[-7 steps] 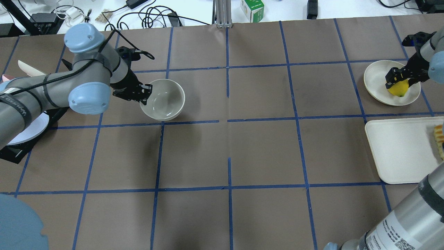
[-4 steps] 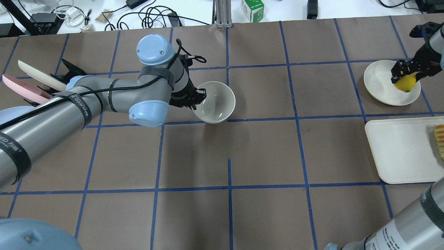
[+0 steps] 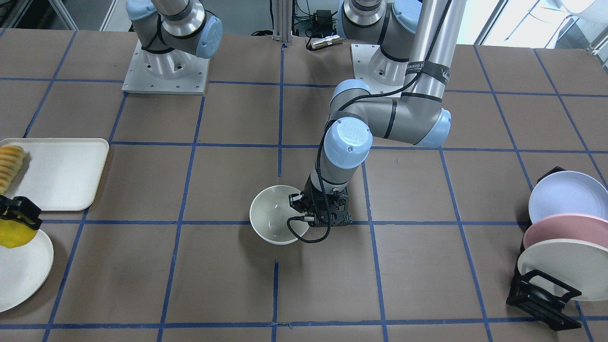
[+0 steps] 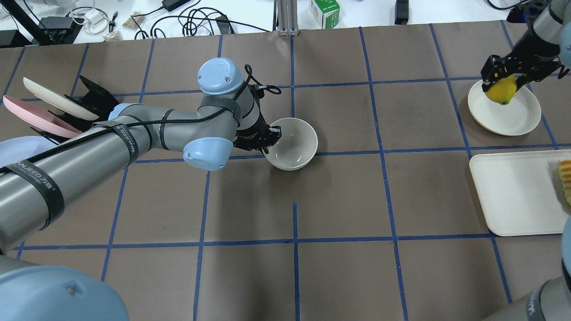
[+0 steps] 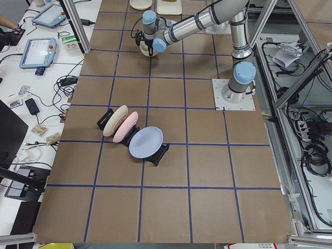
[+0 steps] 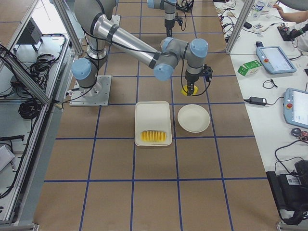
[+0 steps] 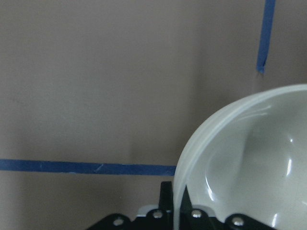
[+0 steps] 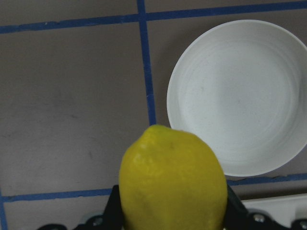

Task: Place bowl and put lemon in it

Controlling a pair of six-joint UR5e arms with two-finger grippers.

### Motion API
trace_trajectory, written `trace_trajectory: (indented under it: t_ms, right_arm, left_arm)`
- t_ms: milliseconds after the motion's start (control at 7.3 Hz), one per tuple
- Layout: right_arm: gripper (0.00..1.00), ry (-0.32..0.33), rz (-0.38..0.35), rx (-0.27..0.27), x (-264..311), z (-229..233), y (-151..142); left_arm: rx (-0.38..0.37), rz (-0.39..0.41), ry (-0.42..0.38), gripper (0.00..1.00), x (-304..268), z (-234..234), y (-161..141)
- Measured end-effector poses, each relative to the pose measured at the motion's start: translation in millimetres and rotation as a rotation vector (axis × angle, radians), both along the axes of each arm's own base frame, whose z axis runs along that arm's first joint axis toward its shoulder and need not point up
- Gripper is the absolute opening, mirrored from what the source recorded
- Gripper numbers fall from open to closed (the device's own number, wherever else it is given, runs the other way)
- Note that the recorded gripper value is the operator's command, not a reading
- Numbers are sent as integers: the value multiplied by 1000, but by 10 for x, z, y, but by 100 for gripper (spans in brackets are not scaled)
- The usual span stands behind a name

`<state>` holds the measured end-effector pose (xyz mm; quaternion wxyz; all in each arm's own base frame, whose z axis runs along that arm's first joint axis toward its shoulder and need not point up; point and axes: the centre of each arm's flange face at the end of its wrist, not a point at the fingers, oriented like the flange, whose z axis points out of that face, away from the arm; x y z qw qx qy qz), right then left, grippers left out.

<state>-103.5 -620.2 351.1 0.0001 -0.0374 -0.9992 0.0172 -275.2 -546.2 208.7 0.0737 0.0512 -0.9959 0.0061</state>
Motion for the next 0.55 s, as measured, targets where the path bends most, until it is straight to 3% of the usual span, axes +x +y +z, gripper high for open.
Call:
trace_trajectory:
  t_ms: [274,548]
  right_arm:
    - [0,-9,-47,0,767,281,81]
    - [0,-8,-51,4,1591,390,178]
  left_arm:
    - [-18,-4,-2,100,30,154,-41]
    - [-21,-21,-33,100,131,735,-92]
